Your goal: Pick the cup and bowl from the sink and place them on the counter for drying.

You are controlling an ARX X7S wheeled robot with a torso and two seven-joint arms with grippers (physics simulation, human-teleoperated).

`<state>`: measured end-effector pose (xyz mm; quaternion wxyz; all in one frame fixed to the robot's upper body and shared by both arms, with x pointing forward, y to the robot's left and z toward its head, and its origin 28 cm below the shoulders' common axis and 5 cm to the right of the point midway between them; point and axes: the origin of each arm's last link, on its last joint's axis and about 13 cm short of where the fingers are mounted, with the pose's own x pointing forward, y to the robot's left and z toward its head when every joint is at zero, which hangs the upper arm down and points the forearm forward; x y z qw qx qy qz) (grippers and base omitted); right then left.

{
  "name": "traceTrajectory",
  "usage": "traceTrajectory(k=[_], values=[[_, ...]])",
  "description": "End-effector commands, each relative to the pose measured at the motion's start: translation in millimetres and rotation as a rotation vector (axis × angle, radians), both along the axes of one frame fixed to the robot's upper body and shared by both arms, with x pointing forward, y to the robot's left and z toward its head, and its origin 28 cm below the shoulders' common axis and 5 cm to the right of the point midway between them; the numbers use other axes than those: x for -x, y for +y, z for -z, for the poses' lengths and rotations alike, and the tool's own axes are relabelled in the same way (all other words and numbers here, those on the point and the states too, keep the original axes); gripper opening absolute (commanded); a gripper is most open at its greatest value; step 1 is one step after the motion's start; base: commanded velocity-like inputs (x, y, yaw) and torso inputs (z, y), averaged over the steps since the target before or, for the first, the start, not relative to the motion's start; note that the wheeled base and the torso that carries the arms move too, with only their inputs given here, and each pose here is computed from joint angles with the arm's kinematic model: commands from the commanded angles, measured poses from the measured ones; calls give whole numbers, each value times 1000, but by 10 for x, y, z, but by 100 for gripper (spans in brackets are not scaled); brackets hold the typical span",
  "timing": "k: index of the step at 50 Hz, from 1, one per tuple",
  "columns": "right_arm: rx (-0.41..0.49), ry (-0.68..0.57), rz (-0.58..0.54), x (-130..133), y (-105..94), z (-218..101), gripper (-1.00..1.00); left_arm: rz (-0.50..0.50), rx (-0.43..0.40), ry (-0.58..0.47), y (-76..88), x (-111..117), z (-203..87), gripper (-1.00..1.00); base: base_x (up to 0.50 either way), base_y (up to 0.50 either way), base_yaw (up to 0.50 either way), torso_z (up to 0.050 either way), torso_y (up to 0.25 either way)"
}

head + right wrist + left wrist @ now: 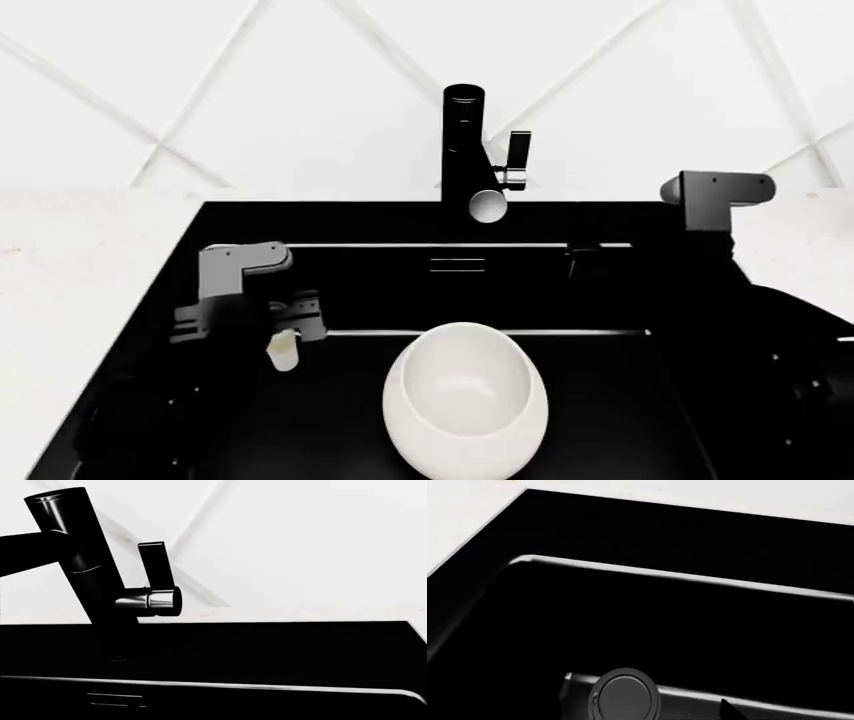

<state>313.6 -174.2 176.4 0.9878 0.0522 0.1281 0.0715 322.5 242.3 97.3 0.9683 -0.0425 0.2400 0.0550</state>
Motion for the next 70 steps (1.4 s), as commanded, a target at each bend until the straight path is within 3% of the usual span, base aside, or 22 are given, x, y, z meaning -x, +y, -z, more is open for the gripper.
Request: traceTrajectory(k=[1, 14, 26, 49, 50, 59, 70], values=[[-4, 7, -3, -3, 5, 33, 100, 0, -15, 35, 38, -64, 141, 100, 0, 0, 0, 0, 0], [-15, 24, -8, 31, 19, 100, 100, -27, -15, 57, 93, -180, 357, 100, 0, 0, 0, 0, 0], [-28, 16, -25, 71, 45, 58, 100, 5, -26, 90, 24, -364, 524, 100, 0, 0, 0, 0, 0], [-44, 11, -18, 70, 28, 78, 100, 4, -47, 145, 7, -369, 659, 100, 0, 0, 0, 0, 0], [-45, 9, -18, 68, 28, 78, 100, 18, -62, 135, 2, -378, 648, -100, 0, 0, 0, 0, 0], [-46, 11, -19, 68, 30, 103, 100, -77, -37, 106, 107, -320, 521, -100, 0, 0, 0, 0, 0], [-45, 9, -19, 66, 17, 86, 100, -14, -8, 52, 63, 89, 78, -100, 0, 0, 0, 0, 0]])
